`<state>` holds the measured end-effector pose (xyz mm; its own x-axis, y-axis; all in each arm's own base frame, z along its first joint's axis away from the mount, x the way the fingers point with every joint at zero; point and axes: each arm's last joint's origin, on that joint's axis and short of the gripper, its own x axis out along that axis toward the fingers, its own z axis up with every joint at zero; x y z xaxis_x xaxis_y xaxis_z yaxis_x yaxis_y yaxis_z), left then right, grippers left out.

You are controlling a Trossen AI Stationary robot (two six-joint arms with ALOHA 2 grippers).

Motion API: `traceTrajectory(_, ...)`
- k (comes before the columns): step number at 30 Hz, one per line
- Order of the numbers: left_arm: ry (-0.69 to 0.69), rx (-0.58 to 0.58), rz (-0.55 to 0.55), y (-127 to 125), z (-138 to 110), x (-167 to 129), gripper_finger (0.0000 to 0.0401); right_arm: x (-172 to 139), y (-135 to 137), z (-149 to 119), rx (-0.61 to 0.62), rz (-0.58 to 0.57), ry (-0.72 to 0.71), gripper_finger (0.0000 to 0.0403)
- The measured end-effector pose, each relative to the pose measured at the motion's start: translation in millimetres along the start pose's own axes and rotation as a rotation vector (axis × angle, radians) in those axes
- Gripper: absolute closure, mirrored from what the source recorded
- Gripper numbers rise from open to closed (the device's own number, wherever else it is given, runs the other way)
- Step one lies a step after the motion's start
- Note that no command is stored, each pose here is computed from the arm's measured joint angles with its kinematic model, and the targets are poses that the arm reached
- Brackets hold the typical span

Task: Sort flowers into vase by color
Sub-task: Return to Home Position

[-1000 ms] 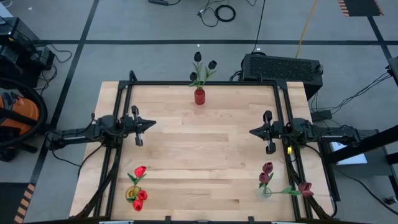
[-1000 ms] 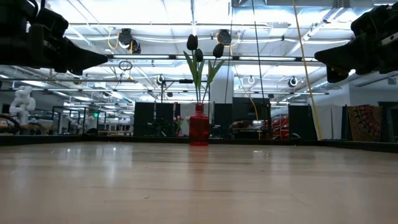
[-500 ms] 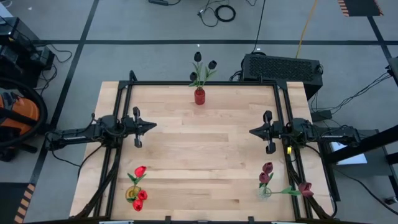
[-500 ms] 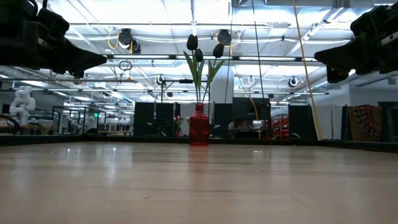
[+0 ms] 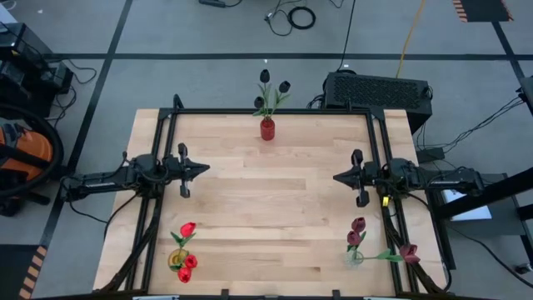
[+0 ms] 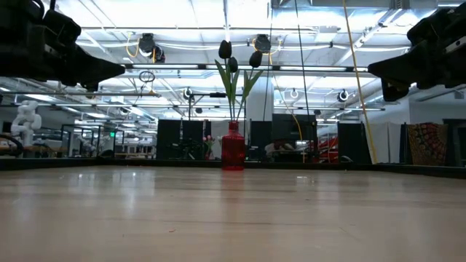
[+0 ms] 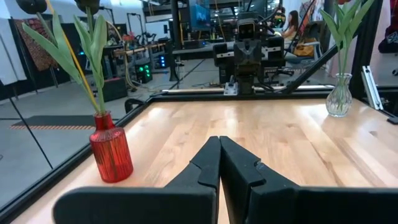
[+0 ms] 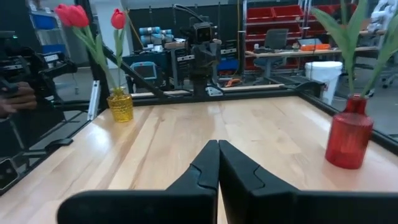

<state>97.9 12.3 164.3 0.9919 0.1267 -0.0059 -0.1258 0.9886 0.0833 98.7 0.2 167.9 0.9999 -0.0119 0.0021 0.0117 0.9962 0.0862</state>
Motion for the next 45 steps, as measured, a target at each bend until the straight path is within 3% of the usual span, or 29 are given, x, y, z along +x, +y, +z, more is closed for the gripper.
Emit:
traceTrajectory(15,-0.002,-0.003,-0.003,-0.1,0.2,0.0,0.0391,-0.2,2.6,-0.3,0.041,0.063,0.007,0.0403)
traceTrajectory(23,-0.008,-0.052,-0.076,-2.2,0.6,-0.1,0.0391,-0.4,6.9,-0.8,0.025,0.103,0.011,0.0403)
traceTrajectory(45,-0.028,0.004,-0.133,-5.3,2.0,-0.3,0.0391,-0.4,7.1,-0.7,-0.001,0.103,0.009,0.0403)
